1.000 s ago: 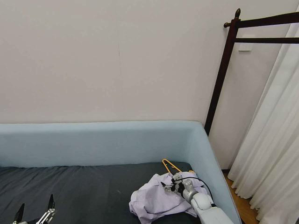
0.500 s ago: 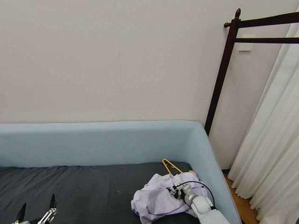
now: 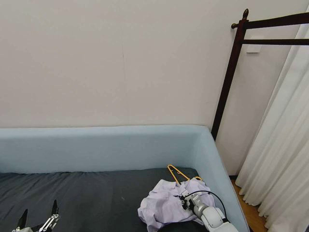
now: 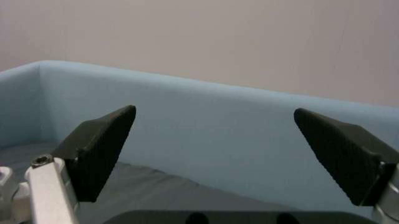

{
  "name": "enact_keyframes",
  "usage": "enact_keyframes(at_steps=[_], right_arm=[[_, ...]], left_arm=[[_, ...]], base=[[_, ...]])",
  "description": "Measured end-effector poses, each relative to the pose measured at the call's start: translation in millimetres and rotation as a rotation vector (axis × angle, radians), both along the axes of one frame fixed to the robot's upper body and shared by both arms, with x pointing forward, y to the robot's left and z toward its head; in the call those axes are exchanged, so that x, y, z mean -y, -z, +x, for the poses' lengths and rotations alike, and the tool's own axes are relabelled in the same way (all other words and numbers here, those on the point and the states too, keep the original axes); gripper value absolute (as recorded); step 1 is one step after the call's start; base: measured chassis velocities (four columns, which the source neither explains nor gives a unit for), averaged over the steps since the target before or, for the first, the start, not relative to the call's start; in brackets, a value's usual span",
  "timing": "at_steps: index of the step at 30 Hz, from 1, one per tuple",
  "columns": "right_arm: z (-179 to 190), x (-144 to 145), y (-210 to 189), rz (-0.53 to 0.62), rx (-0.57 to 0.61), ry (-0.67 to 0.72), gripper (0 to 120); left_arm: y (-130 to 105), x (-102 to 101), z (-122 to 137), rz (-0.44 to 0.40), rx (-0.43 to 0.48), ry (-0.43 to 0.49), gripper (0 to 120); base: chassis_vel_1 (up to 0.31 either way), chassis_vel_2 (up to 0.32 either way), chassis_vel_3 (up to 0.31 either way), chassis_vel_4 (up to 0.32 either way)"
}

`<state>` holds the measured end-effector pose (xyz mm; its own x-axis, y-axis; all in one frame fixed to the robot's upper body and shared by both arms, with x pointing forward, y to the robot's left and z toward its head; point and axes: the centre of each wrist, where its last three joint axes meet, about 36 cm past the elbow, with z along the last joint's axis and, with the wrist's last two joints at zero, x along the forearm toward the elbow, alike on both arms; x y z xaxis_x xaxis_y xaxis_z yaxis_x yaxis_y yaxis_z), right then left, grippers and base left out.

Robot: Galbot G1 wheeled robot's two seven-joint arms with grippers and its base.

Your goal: Pick up the clothes from the sofa and hang them on the clothes hanger.

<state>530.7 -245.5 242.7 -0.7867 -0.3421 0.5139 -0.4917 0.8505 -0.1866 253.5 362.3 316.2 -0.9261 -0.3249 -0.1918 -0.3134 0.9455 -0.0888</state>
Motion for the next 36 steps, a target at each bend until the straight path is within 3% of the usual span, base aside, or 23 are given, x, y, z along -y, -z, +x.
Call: enact_keyframes(at_steps=[7, 15, 24, 28, 31, 34, 36], right_arm=[[6.0, -8.5, -33.0, 0.105, 0.115, 0.052, 0], [46.8, -31.1, -128.3, 0.294, 0.353, 0.181, 0], [62.4, -57.9, -202.6, 0.423, 0.511, 0.225, 0], [68.6, -71.8, -255.4, 0.493, 0.641, 0.297, 0], [56.4, -78.6, -266.8, 0.487, 0.686, 0.346, 0], [24.3, -82.6, -249.1, 0.399, 0.685, 0.383, 0], [-19.3, -86.8, -201.9, 0.293, 0.616, 0.382, 0]], left_arm=[[-0.9, -1.4, 0.5, -0.002, 0.006, -0.001, 100], [-0.3, -4.7, 1.4, -0.007, 0.015, -0.008, 100], [-0.4, -4.6, 3.2, -0.014, 0.023, -0.011, 100], [-0.6, -5.4, 3.8, -0.014, 0.026, -0.012, 100], [-0.7, -5.7, 4.3, -0.016, 0.028, -0.014, 100], [-0.5, -5.8, 4.7, -0.016, 0.033, -0.015, 100], [0.5, -5.8, 5.0, -0.018, 0.035, -0.018, 100]], base=[[0.000, 0.000, 0.000, 0.000], [0.000, 0.000, 0.000, 0.000], [0.000, 0.000, 0.000, 0.000], [0.000, 0.000, 0.000, 0.000], [0.000, 0.000, 0.000, 0.000], [0.000, 0.000, 0.000, 0.000], [0.000, 0.000, 0.000, 0.000]])
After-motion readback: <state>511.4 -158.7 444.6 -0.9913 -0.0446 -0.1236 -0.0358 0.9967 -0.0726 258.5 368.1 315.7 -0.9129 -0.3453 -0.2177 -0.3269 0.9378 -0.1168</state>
